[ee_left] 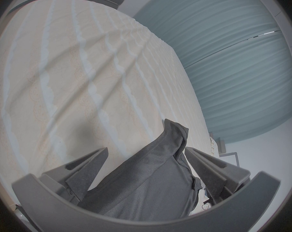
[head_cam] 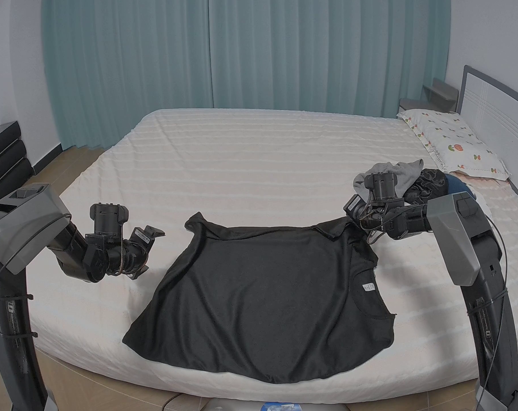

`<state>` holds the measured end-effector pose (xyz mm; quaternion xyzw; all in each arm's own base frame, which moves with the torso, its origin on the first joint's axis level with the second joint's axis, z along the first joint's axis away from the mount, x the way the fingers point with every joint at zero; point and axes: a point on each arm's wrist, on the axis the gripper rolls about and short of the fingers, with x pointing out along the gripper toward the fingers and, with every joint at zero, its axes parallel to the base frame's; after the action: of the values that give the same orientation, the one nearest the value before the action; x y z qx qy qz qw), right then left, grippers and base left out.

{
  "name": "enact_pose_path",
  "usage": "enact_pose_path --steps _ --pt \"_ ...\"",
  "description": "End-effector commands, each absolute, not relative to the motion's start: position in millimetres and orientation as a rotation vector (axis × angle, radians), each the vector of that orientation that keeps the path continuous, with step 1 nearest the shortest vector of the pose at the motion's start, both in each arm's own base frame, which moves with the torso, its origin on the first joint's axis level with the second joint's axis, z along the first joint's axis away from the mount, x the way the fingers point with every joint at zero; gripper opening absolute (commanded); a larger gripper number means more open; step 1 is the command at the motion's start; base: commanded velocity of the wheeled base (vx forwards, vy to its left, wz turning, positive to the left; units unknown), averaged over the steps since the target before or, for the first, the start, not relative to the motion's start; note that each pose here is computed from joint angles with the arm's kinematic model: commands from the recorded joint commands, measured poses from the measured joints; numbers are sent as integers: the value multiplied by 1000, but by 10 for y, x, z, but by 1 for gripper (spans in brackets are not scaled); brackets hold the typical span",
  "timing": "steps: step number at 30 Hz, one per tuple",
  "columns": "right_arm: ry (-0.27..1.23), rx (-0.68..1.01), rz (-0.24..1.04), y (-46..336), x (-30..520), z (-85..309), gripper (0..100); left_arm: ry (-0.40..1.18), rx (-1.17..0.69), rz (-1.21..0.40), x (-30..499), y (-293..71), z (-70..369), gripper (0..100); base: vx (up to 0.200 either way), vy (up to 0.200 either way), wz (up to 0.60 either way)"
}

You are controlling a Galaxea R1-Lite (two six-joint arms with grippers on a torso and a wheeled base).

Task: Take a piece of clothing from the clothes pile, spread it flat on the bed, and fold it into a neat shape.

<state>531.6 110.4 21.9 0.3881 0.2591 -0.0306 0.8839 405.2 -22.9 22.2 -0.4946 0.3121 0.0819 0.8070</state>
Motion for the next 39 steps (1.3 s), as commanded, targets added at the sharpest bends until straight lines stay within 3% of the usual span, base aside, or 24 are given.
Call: enact_pose_path --steps 1,5,13,14,28,39 --pt "445 823 -27 1104 5380 235 0 668 -1058 175 4050 -230 221 100 0 0 0" --pt "310 837 10 1108 5430 322 0 668 -1060 176 4050 -230 221 100 0 0 0" --pt "320 815 -23 958 5367 470 0 645 -1056 163 3957 -219 205 100 0 0 0" --pt "342 805 -30 914 5300 494 100 631 -1055 154 3919 -217 216 100 0 0 0" --pt "547 765 100 425 4400 494 100 622 -955 112 3649 -210 232 100 0 0 0" --pt "611 802 100 365 4111 291 100 631 -948 108 3667 -233 196 100 0 0 0"
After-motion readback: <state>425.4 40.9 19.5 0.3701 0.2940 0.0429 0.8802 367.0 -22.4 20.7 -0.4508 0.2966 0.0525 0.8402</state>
